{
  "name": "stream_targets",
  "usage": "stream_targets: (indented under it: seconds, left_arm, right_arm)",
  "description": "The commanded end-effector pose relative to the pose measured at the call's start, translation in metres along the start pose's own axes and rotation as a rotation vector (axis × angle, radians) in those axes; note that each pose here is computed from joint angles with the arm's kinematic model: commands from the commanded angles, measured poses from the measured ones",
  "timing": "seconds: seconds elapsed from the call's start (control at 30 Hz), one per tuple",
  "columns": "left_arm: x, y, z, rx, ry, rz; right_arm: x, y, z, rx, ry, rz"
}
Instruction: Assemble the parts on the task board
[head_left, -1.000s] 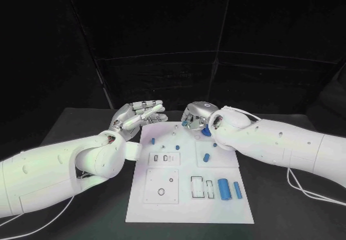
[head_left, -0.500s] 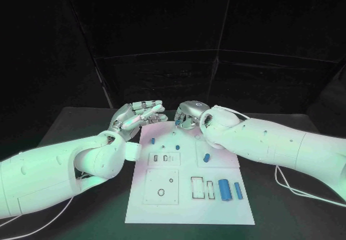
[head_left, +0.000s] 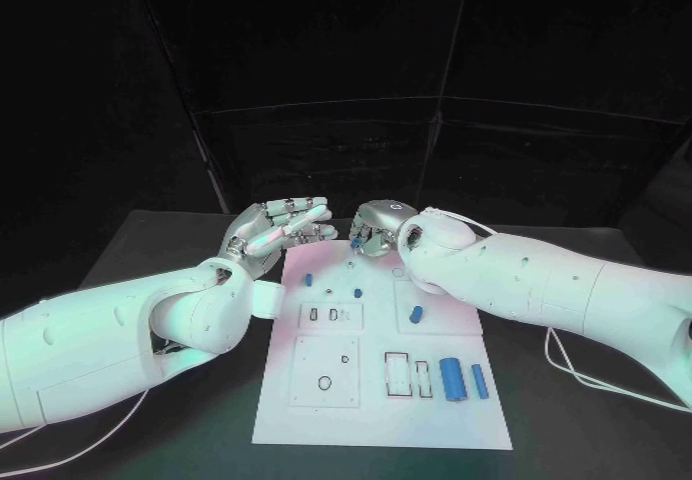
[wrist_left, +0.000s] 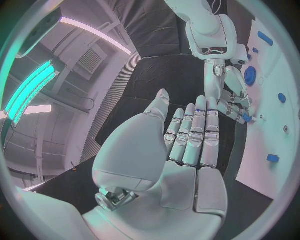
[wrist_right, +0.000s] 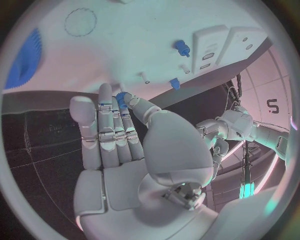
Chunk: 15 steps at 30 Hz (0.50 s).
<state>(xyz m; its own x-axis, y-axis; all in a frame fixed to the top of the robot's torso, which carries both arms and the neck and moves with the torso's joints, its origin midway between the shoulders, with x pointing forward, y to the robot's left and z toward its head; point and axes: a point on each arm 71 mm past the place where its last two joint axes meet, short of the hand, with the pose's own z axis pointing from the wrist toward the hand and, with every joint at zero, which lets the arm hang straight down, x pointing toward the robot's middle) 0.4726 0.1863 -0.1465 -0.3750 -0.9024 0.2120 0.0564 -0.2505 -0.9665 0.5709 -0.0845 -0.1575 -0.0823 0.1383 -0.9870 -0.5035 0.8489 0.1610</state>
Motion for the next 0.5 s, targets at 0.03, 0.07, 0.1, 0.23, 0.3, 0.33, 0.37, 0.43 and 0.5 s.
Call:
stream_targets:
  seconds: [0.03, 0.07, 0.1, 0.23, 0.3, 0.33, 0.37, 0.43, 0.5]
  left_arm:
    - [0.0016, -0.0018, 0.0005, 0.007, 0.010, -0.005]
    - [0.0015, -0.0020, 0.0006, 0.007, 0.010, -0.005]
    - [0.0014, -0.0021, 0.0006, 0.008, 0.010, -0.004]
    - [0.0014, -0.0024, 0.0008, 0.008, 0.010, -0.004]
    - [0.0014, -0.0025, 0.0009, 0.008, 0.010, -0.004]
    - [0.0014, -0.0025, 0.0010, 0.008, 0.010, -0.004]
    - [0.0014, -0.0025, 0.0010, 0.009, 0.010, -0.004]
    - [0.0013, -0.0026, 0.0011, 0.009, 0.010, -0.004]
    - [0.0012, -0.0026, 0.0011, 0.009, 0.010, -0.004]
  right_arm:
    - [0.0035, -0.0008, -0.0002, 0.006, 0.045, -0.012]
    - [0.0037, -0.0008, -0.0003, 0.007, 0.047, -0.012]
    - [0.0038, -0.0008, -0.0003, 0.008, 0.049, -0.013]
    - [0.0043, -0.0006, -0.0001, 0.010, 0.055, -0.016]
    - [0.0044, -0.0006, -0.0001, 0.011, 0.056, -0.017]
    - [0.0044, -0.0007, -0.0002, 0.012, 0.056, -0.018]
    - [0.0043, -0.0009, -0.0003, 0.013, 0.056, -0.019]
    - [0.0042, -0.0014, -0.0007, 0.015, 0.055, -0.023]
    - [0.0039, -0.0022, -0.0012, 0.017, 0.052, -0.026]
